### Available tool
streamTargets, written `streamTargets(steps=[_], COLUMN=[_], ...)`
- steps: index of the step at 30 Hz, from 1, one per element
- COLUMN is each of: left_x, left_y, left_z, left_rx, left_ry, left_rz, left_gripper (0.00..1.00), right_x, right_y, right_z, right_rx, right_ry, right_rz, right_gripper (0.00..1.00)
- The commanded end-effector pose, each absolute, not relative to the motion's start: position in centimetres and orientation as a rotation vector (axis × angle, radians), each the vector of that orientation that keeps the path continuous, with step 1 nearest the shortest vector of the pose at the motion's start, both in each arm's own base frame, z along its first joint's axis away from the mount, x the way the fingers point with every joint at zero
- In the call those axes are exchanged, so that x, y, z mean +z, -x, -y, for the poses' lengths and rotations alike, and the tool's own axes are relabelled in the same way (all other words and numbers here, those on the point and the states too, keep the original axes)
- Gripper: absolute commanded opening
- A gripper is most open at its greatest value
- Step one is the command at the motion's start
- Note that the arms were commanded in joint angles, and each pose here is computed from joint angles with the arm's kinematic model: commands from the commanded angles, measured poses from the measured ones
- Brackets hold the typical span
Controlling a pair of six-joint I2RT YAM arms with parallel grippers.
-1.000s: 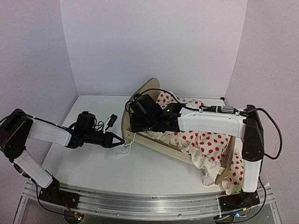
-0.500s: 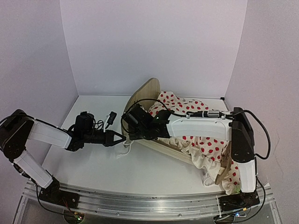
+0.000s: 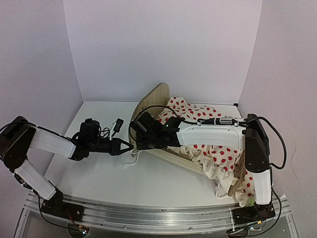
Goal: Set up the pet bed
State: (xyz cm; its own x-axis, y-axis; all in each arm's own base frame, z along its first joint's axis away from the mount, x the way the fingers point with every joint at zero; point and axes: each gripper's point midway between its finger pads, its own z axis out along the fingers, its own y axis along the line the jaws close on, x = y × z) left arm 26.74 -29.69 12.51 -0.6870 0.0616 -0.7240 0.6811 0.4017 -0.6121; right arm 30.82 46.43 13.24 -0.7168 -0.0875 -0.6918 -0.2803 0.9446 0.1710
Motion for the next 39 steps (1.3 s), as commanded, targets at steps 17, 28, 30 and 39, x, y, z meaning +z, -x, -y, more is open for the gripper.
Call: streamTargets(steps=[17, 28, 30, 39], left_x=[16.0, 14.6, 14.4, 15.6], left_y=[-28.1, -28.1, -27.1, -24.5], left_z=[32.2, 35.4, 35.9, 36.0], left_rx=[-1.262, -1.314, -1.359, -1.356], left_ry=[-0.759, -0.926, -0.982, -1.153], left_rz=[-1.892, -1.885, -1.857, -1.749], left_gripper=[0.0, 0.0, 0.0, 0.0], right_x=[20.6, 20.6, 20.3, 20.9], right_y=[-28.0, -26.9, -26.8, -26.2], right_z=[-47.0, -45.6, -45.7, -45.5], right_rx=[0.885, 1.053, 1.075, 1.135], right_ry=[0.5, 0.562, 0.573, 0.579], right_rz=[-2.087, -2.031, -2.032, -1.985], right_gripper=[0.0, 0.0, 0.0, 0.0])
